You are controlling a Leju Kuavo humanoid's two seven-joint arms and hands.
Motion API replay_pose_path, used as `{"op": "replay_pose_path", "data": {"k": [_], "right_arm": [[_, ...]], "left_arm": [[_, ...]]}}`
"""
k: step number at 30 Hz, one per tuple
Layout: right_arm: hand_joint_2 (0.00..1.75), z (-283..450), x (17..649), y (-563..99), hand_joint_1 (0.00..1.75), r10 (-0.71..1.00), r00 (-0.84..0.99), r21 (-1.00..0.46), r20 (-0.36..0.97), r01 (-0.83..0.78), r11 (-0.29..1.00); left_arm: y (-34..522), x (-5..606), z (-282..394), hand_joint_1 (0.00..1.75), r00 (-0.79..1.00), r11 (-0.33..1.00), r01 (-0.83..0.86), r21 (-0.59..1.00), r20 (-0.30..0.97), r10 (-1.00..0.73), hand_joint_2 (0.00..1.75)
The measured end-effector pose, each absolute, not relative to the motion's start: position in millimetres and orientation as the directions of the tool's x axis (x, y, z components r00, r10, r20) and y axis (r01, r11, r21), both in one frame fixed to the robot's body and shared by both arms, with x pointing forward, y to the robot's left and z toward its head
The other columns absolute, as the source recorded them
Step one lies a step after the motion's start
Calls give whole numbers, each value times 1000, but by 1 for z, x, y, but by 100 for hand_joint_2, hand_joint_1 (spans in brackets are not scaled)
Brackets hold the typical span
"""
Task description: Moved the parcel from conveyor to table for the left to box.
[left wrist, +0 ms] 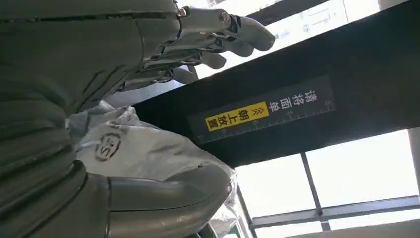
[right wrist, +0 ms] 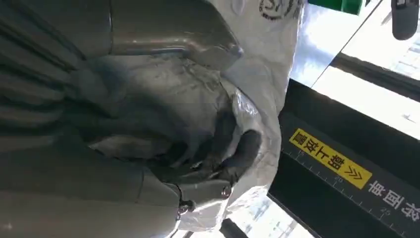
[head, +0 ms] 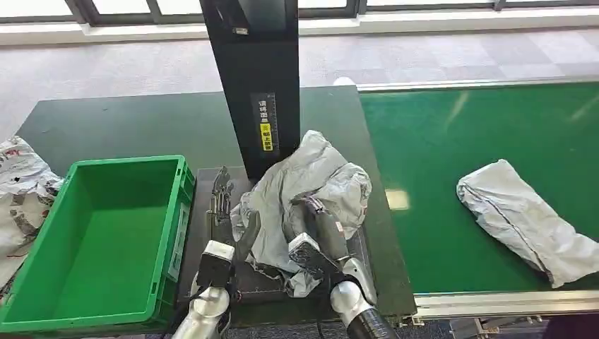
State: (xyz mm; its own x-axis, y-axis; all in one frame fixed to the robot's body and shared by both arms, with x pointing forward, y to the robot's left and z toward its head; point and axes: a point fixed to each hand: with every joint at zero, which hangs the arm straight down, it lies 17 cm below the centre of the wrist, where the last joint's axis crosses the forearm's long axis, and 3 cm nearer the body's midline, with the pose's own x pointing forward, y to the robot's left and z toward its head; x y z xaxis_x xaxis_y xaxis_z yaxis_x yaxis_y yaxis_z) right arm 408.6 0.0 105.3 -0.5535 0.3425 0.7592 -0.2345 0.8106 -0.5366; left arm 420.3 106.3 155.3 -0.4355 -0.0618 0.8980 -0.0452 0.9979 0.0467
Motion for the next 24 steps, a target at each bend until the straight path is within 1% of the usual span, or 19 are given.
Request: {"op": "replay_pose_path", "data": {"k": [4, 10, 24], "right_arm": [[0, 108, 408, -2, 0, 332, -550, -521, 766, -230, 822], [0, 129, 410, -16, 0, 337, -569, -489, 750, -135, 862], [0, 141, 409, -19, 0, 339, -591, -489, 732, -109, 865]], "left_arm": [[105, 420, 155, 0, -437, 998, -39, 51, 897, -62, 175], [104, 420, 154, 0, -436, 998, -36, 54, 898, -65, 175], [104, 420, 153, 0, -432, 998, -35, 56, 900, -65, 175]]}}
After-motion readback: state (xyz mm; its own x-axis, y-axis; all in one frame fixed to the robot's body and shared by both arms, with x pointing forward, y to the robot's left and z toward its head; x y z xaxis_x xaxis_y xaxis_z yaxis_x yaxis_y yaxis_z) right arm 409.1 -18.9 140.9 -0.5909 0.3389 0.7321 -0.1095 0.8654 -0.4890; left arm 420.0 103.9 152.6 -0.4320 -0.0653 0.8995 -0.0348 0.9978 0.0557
